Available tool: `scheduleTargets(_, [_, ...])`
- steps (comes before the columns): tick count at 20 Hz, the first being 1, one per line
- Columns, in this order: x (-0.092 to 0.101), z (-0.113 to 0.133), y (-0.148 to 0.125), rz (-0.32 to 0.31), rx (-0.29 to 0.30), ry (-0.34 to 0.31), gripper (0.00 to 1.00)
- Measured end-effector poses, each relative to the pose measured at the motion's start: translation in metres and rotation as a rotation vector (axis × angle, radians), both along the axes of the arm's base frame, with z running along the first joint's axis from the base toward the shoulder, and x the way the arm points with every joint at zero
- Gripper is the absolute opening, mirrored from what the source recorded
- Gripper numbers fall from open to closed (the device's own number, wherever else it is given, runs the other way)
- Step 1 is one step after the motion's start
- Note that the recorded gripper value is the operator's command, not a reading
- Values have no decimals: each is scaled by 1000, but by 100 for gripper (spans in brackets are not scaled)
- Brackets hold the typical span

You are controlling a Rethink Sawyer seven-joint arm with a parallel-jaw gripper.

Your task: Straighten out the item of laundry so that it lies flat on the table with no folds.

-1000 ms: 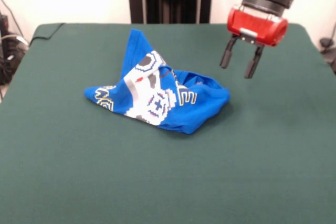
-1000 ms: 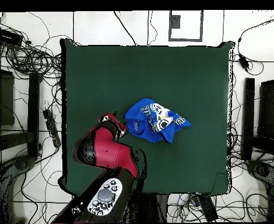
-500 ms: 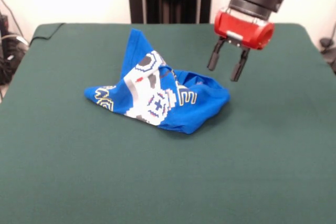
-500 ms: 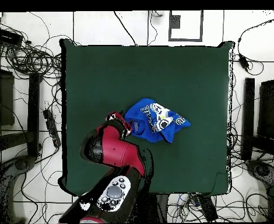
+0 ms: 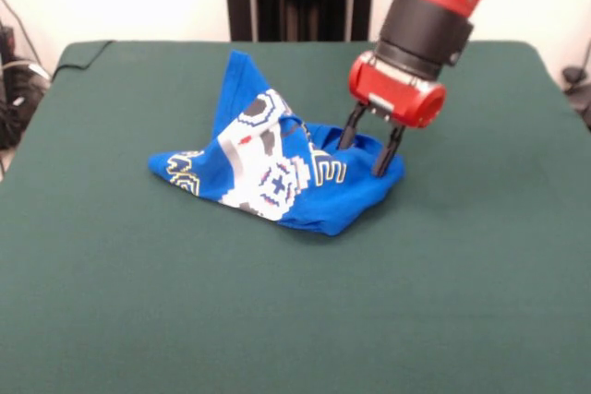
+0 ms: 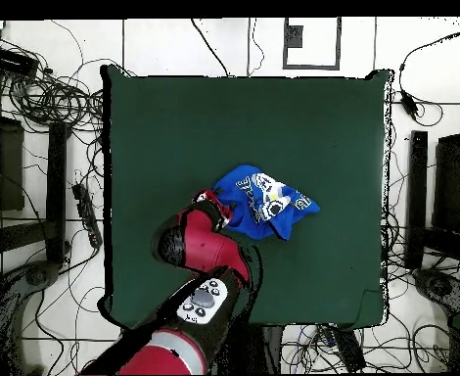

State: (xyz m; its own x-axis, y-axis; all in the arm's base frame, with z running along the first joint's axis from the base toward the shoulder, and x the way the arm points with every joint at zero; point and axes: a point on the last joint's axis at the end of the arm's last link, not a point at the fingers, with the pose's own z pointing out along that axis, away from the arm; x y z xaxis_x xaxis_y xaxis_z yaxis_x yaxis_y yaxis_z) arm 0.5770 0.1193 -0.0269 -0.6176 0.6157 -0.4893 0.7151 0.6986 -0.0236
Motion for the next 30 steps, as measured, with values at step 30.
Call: scheduleTargets(30, [7, -20, 50, -78, 131, 25, 100])
